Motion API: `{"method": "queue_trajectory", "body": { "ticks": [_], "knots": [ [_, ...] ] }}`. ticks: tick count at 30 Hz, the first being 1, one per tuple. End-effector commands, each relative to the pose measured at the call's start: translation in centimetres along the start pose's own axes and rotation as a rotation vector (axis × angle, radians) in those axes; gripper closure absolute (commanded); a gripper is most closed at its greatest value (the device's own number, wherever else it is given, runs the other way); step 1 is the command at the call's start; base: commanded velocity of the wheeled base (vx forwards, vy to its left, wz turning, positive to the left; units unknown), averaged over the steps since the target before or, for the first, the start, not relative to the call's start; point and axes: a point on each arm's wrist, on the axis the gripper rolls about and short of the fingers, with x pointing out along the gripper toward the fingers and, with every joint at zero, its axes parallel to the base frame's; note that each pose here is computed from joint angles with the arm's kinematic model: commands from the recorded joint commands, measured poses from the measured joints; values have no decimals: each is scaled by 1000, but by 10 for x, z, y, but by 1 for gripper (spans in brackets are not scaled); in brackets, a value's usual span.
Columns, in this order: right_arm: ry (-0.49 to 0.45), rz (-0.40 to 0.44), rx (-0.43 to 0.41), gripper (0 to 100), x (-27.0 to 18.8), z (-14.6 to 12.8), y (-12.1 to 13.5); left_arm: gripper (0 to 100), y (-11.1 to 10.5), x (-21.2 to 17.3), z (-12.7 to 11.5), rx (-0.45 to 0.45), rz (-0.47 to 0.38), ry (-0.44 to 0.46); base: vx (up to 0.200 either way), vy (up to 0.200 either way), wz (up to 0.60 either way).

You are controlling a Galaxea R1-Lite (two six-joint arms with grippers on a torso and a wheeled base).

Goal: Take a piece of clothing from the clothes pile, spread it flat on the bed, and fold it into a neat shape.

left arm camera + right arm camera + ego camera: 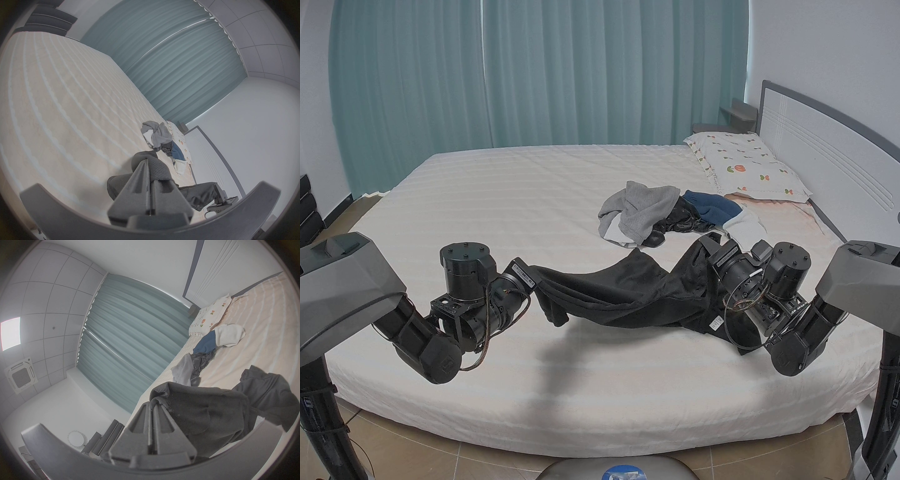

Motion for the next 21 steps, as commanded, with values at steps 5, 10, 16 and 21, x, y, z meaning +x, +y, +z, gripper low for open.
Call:
{"method": "queue_trajectory", "body": {
  "ticks": [5, 10, 16, 21],
  "knots": [
    [-12, 25, 3, 100, -1, 3, 7, 100, 2, -2, 0, 0, 7, 0, 0, 200, 0],
    [-11, 16, 0, 100, 0, 1, 3, 100, -1, -7, 7, -2, -3, -15, 0, 200, 0],
    [-15, 19, 1, 100, 0, 2, 5, 100, 0, -7, 9, -5, 1, -18, 0, 200, 0],
    [-17, 18, 0, 100, 0, 3, 4, 100, 0, -7, 10, -4, 0, -22, 0, 200, 0]
  ]
}}
